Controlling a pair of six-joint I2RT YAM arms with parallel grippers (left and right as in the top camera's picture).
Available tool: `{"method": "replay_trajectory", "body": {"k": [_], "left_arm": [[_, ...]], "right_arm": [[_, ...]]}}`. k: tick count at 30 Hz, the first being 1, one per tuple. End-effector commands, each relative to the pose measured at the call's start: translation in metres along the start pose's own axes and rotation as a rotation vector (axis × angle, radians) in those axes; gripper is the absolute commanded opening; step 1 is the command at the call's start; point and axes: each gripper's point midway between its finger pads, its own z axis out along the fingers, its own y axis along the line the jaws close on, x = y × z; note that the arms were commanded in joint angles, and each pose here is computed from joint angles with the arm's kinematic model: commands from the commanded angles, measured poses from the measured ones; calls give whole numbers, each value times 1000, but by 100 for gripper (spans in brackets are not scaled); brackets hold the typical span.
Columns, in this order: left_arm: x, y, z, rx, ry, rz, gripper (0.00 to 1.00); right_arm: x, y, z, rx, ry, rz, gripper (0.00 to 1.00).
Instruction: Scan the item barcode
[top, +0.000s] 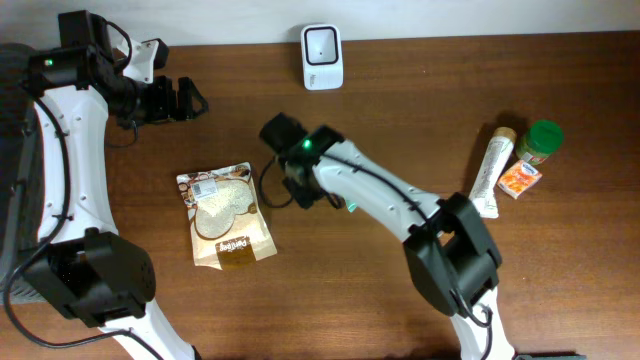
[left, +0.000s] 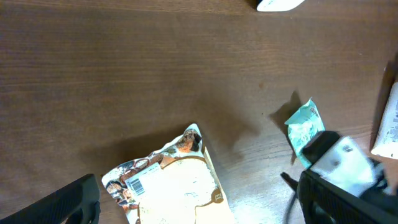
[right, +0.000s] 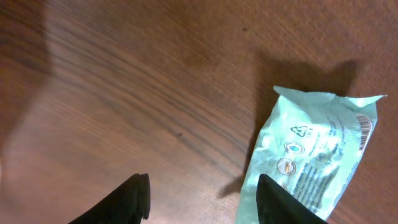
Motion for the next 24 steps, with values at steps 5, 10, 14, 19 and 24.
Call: {"method": "replay_trajectory", "body": {"k": [5,10,14,19,24], "left_arm": [[-2,-4,-2,17,-10,15,99],[-2,-4,-2,17,-10,15,99],[-2,-4,-2,17,-10,15,99],[-2,-4,-2,17,-10,15,99],[-2,-4,-2,17,-10,15,99]], "right_arm": [[-22,-42,-88,-389,-100,265,55],[2,-60,-70,-468,-7,310,51],[16,-37,-45,-513,55,298,50],[33,0,-4,-532,104,341,51],[49,10,24,-519,129,395,51]]}}
